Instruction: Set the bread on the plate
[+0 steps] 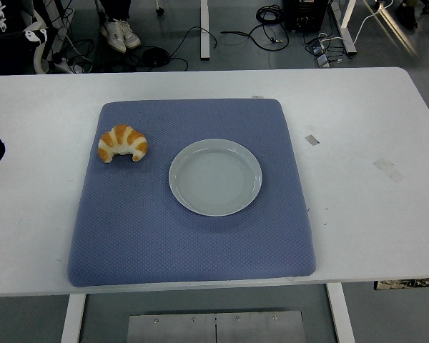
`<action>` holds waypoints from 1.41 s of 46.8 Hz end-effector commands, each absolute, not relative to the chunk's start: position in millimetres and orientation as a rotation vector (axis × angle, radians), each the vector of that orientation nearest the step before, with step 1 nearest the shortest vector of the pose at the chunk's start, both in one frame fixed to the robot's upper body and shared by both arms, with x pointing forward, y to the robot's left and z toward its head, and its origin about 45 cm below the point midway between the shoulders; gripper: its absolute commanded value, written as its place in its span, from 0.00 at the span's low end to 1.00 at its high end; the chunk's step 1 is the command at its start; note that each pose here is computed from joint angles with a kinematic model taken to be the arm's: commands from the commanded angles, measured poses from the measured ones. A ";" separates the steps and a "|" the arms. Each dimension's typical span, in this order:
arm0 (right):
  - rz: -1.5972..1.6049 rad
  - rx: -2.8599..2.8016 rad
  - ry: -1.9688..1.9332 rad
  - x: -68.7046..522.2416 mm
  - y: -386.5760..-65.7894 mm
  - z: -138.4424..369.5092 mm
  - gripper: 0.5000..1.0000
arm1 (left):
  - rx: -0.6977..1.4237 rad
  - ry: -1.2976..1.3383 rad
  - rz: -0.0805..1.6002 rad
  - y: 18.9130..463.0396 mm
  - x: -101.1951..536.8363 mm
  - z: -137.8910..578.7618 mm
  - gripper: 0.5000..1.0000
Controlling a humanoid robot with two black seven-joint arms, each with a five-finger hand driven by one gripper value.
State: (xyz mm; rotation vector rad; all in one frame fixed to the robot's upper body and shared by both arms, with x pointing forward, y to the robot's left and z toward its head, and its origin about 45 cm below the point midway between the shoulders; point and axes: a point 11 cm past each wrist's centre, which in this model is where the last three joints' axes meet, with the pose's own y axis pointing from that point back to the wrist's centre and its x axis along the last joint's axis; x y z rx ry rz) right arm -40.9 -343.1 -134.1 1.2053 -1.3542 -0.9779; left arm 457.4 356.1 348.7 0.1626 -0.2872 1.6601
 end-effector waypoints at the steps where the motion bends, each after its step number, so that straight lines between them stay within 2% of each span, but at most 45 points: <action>1: -0.978 1.205 -1.354 -40.9 -343.1 -134.1 1.00 | 0.168 -0.284 1.659 355.7 457.3 347.0 0.95; 66: -0.978 1.205 -1.354 -40.9 -343.1 -134.1 1.00 | 0.152 -0.283 1.638 349.6 456.3 355.6 0.95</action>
